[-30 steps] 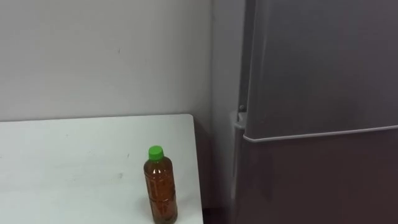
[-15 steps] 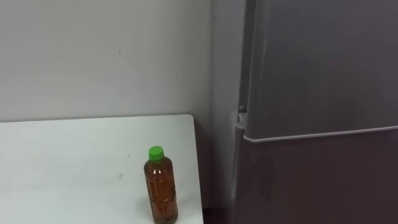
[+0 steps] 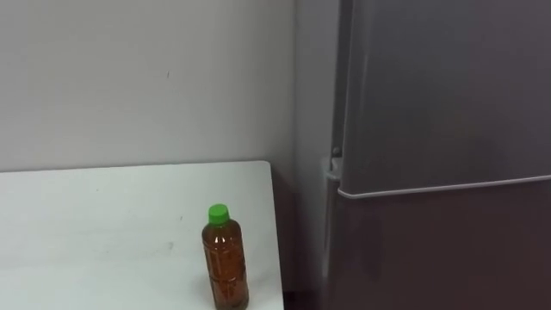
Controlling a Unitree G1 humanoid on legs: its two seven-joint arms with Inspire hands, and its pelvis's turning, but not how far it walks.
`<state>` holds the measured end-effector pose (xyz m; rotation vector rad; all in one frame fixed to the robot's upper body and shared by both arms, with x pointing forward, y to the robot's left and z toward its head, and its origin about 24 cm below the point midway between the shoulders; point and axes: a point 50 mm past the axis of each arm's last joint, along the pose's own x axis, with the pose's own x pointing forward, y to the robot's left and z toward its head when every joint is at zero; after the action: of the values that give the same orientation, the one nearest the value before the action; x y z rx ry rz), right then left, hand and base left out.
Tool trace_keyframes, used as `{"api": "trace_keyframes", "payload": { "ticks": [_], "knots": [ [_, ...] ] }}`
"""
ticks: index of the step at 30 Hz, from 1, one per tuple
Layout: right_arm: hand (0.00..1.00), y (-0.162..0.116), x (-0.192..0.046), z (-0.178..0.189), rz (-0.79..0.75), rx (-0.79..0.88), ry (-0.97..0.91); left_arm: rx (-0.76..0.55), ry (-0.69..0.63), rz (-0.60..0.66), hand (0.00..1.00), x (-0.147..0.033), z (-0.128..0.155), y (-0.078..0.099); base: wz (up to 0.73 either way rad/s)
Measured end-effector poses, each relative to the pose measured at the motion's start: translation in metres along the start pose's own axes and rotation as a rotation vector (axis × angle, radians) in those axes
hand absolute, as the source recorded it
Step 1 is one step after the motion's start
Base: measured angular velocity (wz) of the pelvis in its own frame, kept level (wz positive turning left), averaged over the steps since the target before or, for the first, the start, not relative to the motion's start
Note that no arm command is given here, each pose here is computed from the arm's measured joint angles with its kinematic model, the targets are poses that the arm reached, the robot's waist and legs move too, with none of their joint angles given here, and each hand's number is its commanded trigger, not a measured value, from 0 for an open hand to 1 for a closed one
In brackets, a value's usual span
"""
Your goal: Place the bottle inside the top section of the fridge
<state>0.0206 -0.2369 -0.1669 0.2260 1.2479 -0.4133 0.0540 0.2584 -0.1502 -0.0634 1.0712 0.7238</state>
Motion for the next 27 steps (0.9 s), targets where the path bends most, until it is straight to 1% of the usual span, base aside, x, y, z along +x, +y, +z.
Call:
{"api": "trace_keyframes", "payload": {
  "ticks": [4,6,9,12,17,21,24,27],
  "knots": [
    [0.00,-0.003,0.000,0.001,-0.014,0.000,-0.009,-0.079,-0.090,0.017,0.00,0.001,0.023,-0.003,-0.04],
    [0.00,-0.004,-0.001,0.002,-0.016,0.006,-0.017,-0.157,-0.154,0.050,0.00,-0.001,0.042,-0.002,-0.04],
    [0.00,-0.005,-0.001,0.003,-0.025,0.007,-0.025,-0.259,-0.225,0.078,0.00,-0.004,0.061,-0.002,-0.05],
    [0.00,-0.004,-0.001,0.004,-0.032,0.004,-0.037,-0.386,-0.311,0.100,0.00,-0.011,0.083,-0.001,-0.01],
    [0.00,-0.005,-0.002,0.005,-0.044,0.005,-0.053,-0.472,-0.356,0.133,0.00,-0.017,0.096,0.001,0.00],
    [0.00,-0.004,-0.002,0.002,-0.046,0.008,-0.049,-0.513,-0.407,0.153,0.00,-0.023,0.110,0.002,0.03],
    [0.00,-0.005,-0.003,0.001,-0.044,0.013,-0.052,-0.590,-0.544,0.133,0.00,-0.042,0.142,0.003,0.06],
    [0.00,-0.006,-0.004,0.000,-0.049,0.018,-0.051,-0.647,-0.643,0.112,0.00,-0.057,0.160,0.004,0.00]
  ]
}}
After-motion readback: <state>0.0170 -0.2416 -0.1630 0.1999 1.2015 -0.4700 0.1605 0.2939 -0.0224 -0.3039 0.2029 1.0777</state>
